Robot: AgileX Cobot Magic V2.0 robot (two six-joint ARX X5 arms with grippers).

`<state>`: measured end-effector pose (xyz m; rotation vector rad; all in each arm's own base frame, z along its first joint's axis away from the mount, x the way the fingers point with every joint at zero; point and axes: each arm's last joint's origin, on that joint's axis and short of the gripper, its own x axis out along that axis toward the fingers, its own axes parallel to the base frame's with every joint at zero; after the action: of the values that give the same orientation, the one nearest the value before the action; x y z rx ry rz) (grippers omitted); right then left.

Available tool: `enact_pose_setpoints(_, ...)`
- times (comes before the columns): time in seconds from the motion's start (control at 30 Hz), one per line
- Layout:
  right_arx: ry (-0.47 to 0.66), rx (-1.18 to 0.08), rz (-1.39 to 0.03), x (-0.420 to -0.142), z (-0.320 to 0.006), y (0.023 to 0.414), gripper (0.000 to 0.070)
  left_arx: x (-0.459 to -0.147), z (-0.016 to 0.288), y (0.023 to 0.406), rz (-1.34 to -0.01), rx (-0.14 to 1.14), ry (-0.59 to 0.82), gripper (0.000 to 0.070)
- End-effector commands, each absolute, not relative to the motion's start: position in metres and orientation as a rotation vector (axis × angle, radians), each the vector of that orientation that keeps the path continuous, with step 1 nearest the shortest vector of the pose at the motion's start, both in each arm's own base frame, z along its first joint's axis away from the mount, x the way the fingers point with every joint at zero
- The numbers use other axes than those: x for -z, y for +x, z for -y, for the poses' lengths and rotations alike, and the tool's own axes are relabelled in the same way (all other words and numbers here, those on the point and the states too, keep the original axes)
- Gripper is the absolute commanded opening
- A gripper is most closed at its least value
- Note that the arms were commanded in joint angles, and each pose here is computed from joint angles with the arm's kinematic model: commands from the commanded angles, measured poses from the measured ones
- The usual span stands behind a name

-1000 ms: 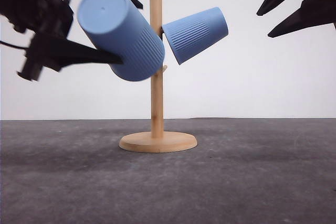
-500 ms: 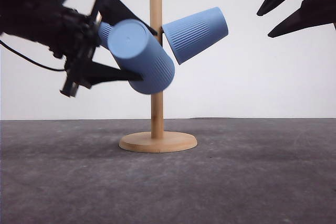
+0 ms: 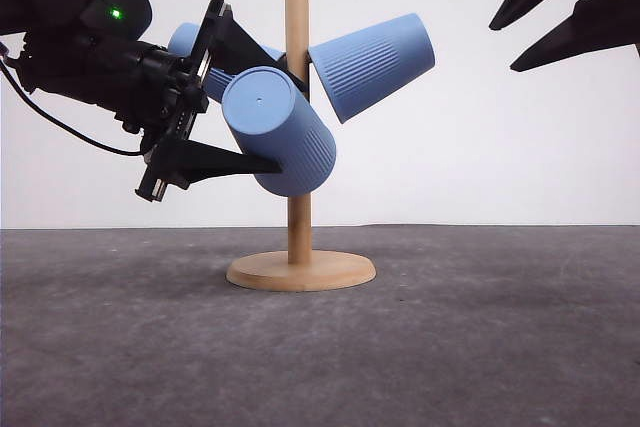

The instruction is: Place three cups

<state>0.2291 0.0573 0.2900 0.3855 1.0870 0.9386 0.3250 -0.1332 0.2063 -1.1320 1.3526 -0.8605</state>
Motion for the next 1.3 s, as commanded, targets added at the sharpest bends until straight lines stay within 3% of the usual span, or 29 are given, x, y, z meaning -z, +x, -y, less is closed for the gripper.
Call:
enact_pose_setpoints(0.0,0.369,-0.949,-1.068,-0.294,-0.058,0.232,0.0217,-0.206,0.136,0.330,-1.354,0.881,-1.128,0.0526)
enact_pose_setpoints(0.3,0.372,-0.948,-1.076,-0.294,-0.058,0.231,0.0217,-0.208,0.136,0.331,-1.340,0.910,-1.121,0.0532)
enact_pose_setpoints(0.47,0.372,-0.948,-1.076,-0.294,-0.058,0.231,0.0217,-0.208,0.134,0.331,-1.349,0.929,-1.125,0.0638)
enact_pose_setpoints(1.0,0.374,-0.948,-1.083,-0.293,-0.059,0.230,0.0217,-0.209,0.133,0.330,-1.371,1.009,-1.117,0.0654)
enact_pose_setpoints(1.07,0.374,-0.948,-1.083,-0.293,-0.059,0.230,0.0217,-0.210,0.133,0.329,-1.379,1.037,-1.113,0.0684)
enact_pose_setpoints(1.27,0.374,-0.948,-1.084,-0.293,-0.059,0.230,0.0217,-0.228,0.130,0.320,-1.338,1.103,-1.065,0.0689)
